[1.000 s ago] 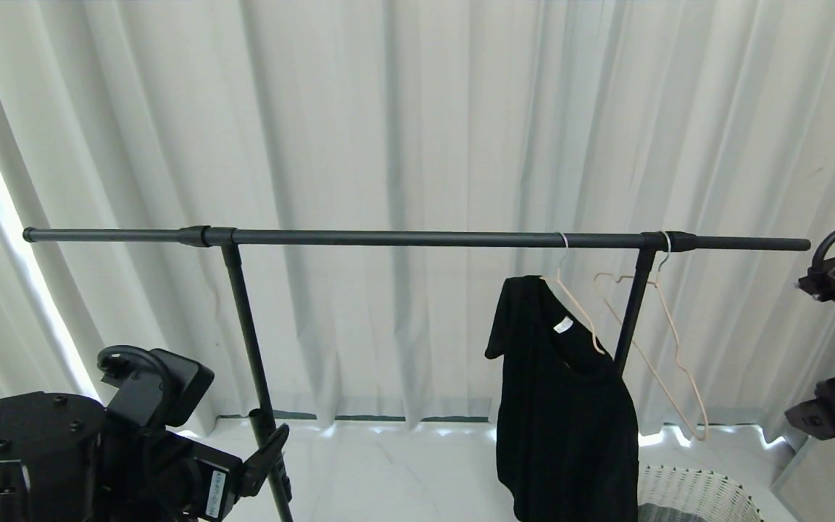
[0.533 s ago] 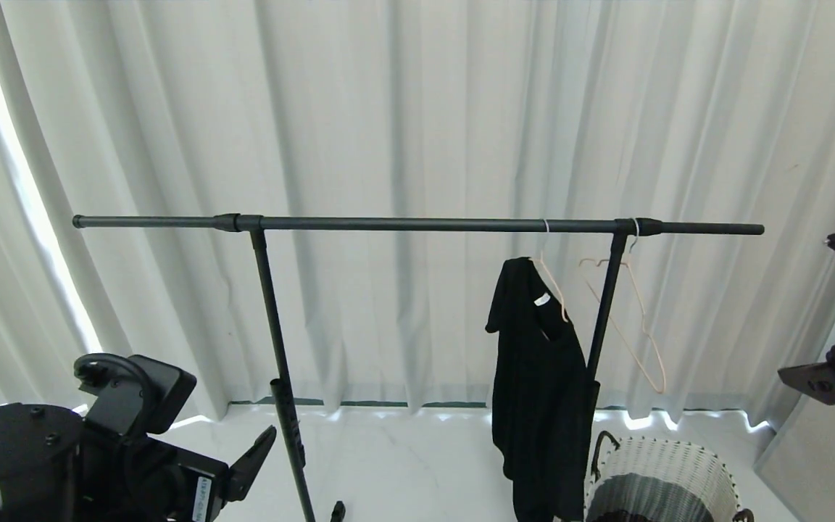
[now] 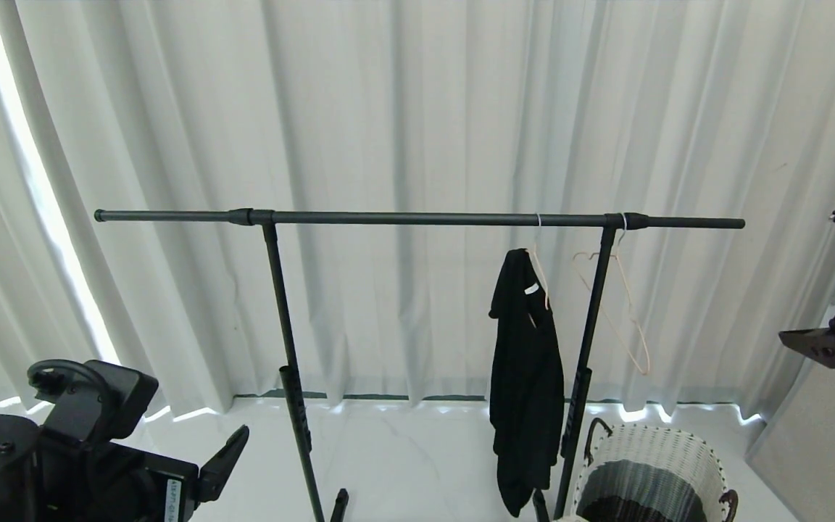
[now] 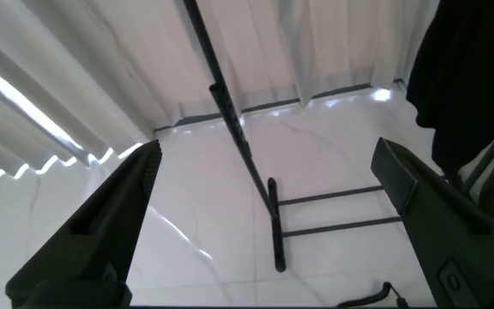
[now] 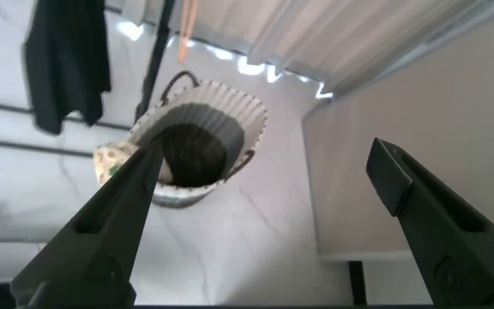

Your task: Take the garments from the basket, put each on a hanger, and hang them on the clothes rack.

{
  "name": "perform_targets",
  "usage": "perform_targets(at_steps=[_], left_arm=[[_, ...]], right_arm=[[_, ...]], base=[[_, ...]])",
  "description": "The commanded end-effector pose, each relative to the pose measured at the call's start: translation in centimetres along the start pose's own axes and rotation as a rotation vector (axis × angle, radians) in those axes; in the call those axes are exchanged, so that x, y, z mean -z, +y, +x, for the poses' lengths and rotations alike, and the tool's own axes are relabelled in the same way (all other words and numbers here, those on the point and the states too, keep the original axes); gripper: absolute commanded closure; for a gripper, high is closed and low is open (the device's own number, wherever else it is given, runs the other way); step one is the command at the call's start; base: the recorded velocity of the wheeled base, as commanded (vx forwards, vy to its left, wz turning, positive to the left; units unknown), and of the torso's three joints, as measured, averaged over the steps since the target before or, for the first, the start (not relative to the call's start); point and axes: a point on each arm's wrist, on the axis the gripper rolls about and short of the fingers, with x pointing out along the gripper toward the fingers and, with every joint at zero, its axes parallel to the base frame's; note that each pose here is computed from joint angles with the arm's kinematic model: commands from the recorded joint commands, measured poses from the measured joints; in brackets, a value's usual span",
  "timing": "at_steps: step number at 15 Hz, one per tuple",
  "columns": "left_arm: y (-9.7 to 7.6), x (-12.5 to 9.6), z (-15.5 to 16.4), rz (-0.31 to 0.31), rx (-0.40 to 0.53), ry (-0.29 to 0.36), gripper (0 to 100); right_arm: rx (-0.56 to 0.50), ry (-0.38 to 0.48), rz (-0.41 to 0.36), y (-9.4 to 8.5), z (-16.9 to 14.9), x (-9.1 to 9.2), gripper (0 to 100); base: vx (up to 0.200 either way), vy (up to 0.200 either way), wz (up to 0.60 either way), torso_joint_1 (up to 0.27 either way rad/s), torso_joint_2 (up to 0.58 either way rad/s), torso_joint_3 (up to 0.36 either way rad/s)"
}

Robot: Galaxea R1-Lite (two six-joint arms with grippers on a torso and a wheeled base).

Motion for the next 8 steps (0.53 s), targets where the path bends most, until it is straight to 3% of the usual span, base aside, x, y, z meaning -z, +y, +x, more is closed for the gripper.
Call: perform_targets(at_steps=[1, 8], left_arm=[[0.1, 0.0, -0.1, -0.004, -0.002, -0.007, 0], [0.3, 0.2, -0.1, -0.008, -0.015, 0.001, 0]], right_arm=[[0.011, 0.018, -0.006, 0.3, 0.9, 1.0, 0], [0.010, -0.010, -0.041, 1.0, 2.0, 2.1, 0]], base=[[0.000, 0.000, 0.00, 0.000, 0.00, 0.000], [0.000, 0.000, 0.00, -0.013, 0.03, 0.017]])
